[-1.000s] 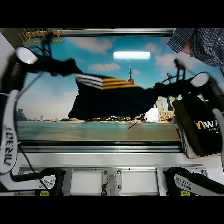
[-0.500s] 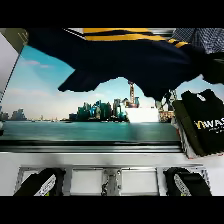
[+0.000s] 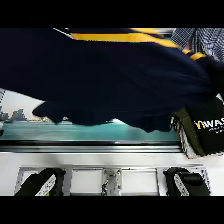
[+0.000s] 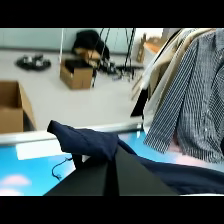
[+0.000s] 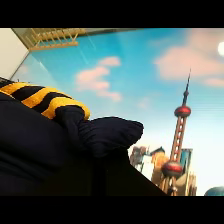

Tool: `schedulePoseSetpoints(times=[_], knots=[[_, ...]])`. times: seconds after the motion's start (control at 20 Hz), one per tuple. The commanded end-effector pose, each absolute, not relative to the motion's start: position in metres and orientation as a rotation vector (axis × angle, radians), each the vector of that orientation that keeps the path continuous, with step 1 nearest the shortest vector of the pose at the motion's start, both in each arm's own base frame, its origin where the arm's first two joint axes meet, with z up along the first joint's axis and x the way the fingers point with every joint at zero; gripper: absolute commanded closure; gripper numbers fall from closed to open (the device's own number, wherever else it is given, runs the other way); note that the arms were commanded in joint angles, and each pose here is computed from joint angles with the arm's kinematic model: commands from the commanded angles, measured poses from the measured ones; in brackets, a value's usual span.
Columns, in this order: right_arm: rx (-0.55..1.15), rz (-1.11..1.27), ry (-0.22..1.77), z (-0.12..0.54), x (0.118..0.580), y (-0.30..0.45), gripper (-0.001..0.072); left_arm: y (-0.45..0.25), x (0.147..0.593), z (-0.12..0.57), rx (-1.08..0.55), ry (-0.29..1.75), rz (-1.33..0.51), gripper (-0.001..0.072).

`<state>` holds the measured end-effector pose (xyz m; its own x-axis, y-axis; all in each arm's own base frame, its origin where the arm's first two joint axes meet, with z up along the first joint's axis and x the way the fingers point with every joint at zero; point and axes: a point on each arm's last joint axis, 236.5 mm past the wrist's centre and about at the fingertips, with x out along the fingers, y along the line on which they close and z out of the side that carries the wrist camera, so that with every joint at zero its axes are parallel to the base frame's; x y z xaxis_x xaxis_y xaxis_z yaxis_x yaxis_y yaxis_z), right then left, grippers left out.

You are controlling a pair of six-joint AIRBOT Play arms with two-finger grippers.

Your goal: Fold the clothes and pants, and hang the long-sleeved shirts on hangers.

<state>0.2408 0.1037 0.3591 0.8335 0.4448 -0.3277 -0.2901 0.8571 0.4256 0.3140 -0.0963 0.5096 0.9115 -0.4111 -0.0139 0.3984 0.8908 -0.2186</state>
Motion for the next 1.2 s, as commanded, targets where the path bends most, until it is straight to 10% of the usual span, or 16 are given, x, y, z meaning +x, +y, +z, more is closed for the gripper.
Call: schedulePoseSetpoints(times=[0.0, 0.25, 0.45, 0.5, 0.55, 0.6, 0.65, 0.7, 1.15], knots=[[0.469, 0.358, 0.724, 0.299, 0.254, 0.107, 0.0686, -0.105, 0.399, 0.442, -0.255, 0.252, -0.426, 0.0703], [0.449, 0.235, 1.129, 0.169, 0.335, 0.098, 0.0686, -0.156, 0.536, 0.289, -0.325, 0.516, -0.451, 0.0703], [0.465, 0.096, 1.015, 0.101, 0.448, 0.075, 0.0685, -0.176, 0.591, 0.196, -0.356, 0.617, -0.425, 0.0703], [0.479, 0.080, 0.943, 0.101, 0.473, 0.070, 0.0680, -0.174, 0.597, 0.183, -0.360, 0.634, -0.416, 0.0621], [0.495, 0.061, 0.866, 0.104, 0.495, 0.061, 0.0638, -0.166, 0.602, 0.175, -0.369, 0.641, -0.399, 0.0263], [0.505, 0.046, 0.802, 0.111, 0.511, 0.052, 0.0405, -0.153, 0.606, 0.172, -0.399, 0.648, -0.369, 0.0064], [0.514, 0.032, 0.757, 0.117, 0.519, 0.043, 0.0173, -0.138, 0.607, 0.172, -0.425, 0.656, -0.341, 0.0068], [0.520, 0.016, 0.725, 0.125, 0.522, 0.032, 0.0122, -0.119, 0.605, 0.173, -0.444, 0.672, -0.313, 0.0076], [0.325, 0.077, 0.856, 0.133, 0.429, 0.024, 0.0126, -0.015, 0.428, 0.017, -0.430, 1.290, -0.118, 0.0078]])
